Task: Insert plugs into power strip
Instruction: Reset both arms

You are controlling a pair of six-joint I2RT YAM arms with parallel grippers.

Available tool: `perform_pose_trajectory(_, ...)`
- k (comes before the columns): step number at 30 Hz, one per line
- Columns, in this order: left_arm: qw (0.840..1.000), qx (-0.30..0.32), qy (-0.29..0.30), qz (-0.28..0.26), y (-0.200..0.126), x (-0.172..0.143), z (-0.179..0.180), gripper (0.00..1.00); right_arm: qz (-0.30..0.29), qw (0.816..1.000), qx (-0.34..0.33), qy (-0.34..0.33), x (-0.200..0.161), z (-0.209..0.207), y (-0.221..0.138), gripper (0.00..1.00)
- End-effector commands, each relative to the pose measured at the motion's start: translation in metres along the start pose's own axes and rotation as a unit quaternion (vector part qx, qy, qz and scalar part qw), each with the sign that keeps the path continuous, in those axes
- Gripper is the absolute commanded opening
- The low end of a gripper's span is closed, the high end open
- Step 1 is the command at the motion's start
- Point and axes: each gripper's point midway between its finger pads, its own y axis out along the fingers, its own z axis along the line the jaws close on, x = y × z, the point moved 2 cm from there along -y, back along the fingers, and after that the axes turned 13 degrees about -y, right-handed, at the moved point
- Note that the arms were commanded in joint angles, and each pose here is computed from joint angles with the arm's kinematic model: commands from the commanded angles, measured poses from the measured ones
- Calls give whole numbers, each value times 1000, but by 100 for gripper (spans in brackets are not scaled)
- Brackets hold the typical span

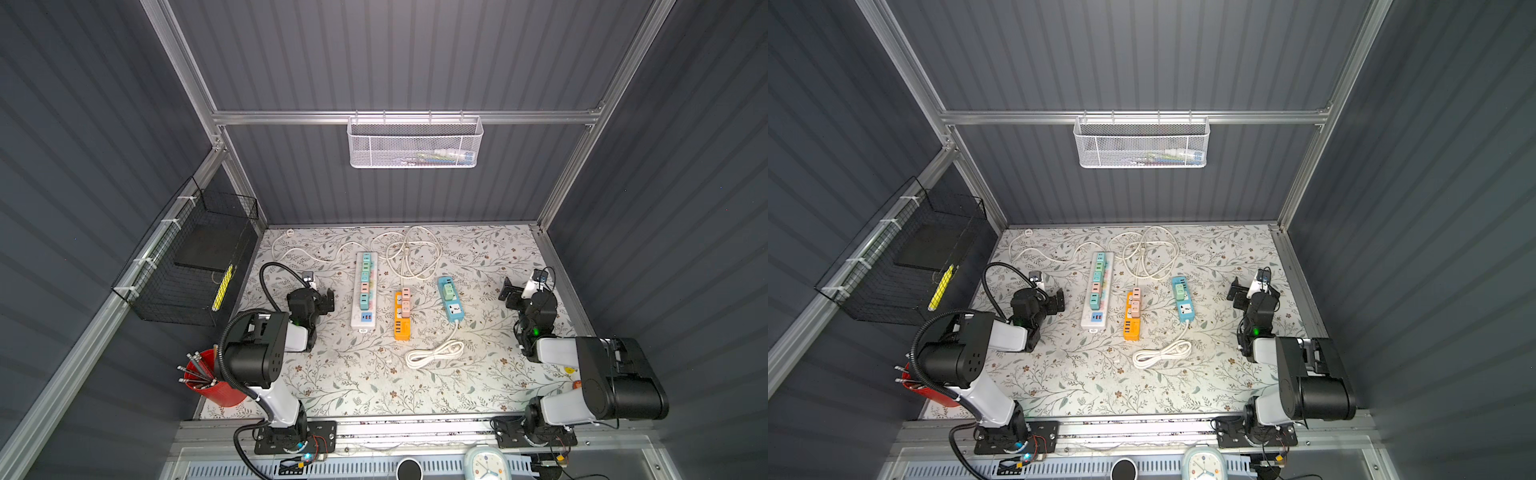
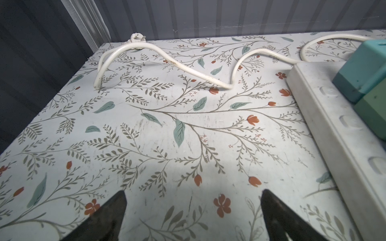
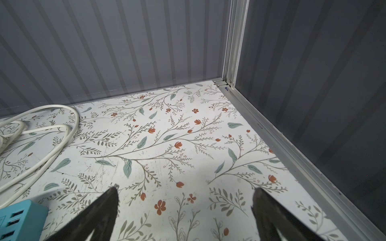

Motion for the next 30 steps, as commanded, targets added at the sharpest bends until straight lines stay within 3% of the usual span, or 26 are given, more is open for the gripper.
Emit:
perform_pose_trajectory(1,1000,-3,-6,-2,2,3,0,100,8,1000,-5,3,-6,-2,-1,99)
perform_pose_trajectory(30,1000,-2,-8,2,4,2,0,100,7,1000,-5,0,-5,-1,-1,99)
